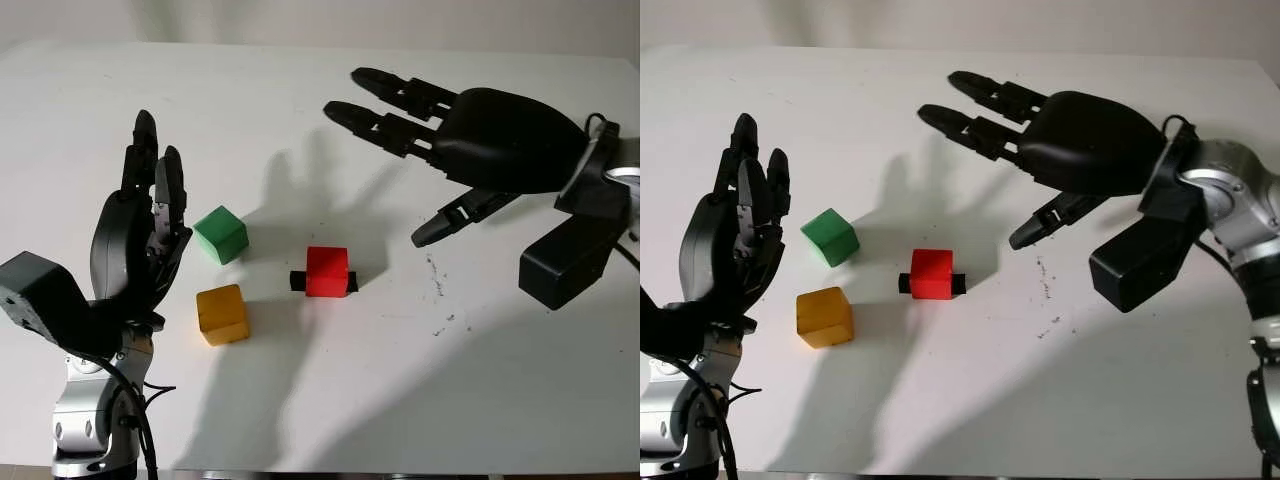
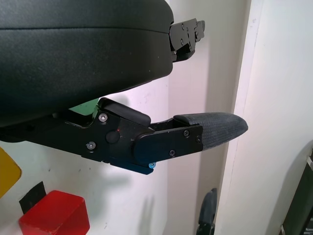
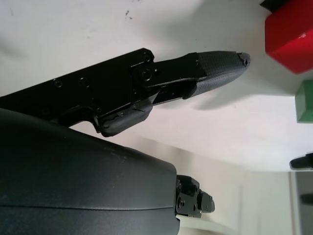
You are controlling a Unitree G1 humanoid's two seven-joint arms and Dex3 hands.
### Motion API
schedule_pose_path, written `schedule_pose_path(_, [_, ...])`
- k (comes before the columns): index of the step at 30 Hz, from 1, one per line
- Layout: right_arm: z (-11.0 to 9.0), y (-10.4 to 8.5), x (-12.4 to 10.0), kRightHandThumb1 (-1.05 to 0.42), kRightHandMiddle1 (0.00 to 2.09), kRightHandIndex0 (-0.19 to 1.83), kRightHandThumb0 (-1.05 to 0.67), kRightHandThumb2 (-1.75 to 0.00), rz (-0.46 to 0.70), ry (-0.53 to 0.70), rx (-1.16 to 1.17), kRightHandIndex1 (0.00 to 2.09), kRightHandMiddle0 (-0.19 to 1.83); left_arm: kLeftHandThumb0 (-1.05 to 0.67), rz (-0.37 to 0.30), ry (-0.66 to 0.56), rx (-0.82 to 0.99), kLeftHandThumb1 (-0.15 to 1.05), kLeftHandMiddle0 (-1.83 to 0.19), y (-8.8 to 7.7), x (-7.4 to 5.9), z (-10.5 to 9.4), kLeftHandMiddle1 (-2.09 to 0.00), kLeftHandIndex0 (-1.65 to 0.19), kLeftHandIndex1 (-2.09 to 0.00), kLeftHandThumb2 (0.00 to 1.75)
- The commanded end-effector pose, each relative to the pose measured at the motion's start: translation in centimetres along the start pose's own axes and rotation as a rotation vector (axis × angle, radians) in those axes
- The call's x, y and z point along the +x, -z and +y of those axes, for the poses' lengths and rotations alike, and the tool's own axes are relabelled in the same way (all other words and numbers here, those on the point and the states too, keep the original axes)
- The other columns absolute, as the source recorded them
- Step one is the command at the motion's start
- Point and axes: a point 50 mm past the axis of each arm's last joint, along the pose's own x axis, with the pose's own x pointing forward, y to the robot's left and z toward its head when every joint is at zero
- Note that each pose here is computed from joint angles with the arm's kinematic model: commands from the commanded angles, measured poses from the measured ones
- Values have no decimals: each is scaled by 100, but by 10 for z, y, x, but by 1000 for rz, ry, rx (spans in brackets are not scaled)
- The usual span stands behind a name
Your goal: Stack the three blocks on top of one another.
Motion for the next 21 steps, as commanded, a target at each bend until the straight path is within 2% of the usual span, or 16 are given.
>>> schedule_pose_path(1, [10,1,-5,-105,7,-14,-80,-41,49,85,133,5,-6,-72,-11,3,9,105,19,-5,0,1,0,19,0,57])
schedule_pose_path(4, [40,-2,-8,-105,2,-19,-80,-53,173,186,486,1,-16,-73,-8,5,15,105,19,-6,0,1,0,19,0,56])
schedule_pose_path(10, [82,-25,-7,-105,0,-19,-79,-67,341,249,971,0,-19,-72,-6,18,22,105,19,-8,-1,4,0,19,0,56])
schedule_pose_path(13, [93,-34,-6,-105,0,-19,-80,-69,433,316,1174,0,-19,-71,-5,22,26,105,19,-10,-2,5,0,19,0,56])
schedule_pose_path(16, [102,-44,-7,-105,0,-19,-73,-71,473,417,1377,0,-19,-69,-6,41,45,105,19,-13,-2,8,0,19,0,57])
schedule_pose_path(21, [109,-52,-11,-105,0,-19,-68,-77,527,481,1525,0,-19,-70,-28,109,93,105,18,-25,-2,14,-3,19,0,55])
